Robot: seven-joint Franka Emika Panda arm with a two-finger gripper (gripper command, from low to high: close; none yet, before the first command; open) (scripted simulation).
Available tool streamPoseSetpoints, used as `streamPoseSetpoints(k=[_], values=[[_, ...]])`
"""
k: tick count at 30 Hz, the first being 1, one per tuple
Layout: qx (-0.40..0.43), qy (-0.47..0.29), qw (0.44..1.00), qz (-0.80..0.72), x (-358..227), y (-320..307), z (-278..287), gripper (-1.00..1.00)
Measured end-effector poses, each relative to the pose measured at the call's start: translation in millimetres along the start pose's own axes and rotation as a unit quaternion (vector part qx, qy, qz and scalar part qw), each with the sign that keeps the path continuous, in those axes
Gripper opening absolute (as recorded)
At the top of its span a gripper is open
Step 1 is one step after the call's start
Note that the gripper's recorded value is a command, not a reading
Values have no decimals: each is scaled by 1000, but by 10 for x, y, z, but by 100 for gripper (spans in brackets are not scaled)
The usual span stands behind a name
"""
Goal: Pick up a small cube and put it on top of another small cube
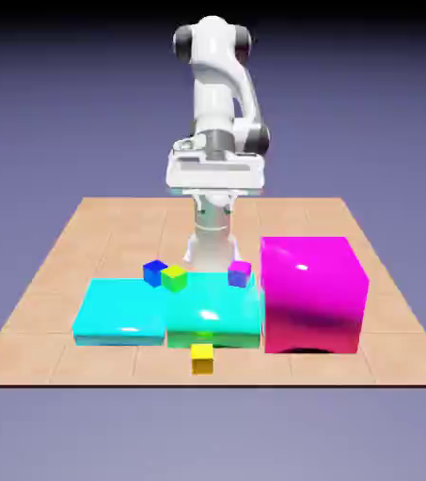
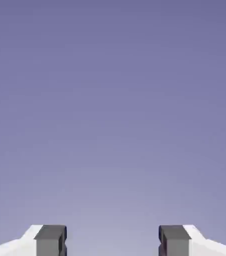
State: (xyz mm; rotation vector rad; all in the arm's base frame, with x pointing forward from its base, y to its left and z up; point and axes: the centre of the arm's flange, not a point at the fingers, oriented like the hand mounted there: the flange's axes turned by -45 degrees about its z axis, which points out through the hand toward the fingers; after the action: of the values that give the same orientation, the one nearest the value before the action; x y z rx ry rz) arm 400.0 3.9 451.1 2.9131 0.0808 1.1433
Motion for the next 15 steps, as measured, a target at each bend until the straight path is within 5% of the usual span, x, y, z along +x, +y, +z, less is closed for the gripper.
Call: streamPoseSetpoints(k=[15], values=[[11, -301, 954, 4, -100, 141, 1672, 0]])
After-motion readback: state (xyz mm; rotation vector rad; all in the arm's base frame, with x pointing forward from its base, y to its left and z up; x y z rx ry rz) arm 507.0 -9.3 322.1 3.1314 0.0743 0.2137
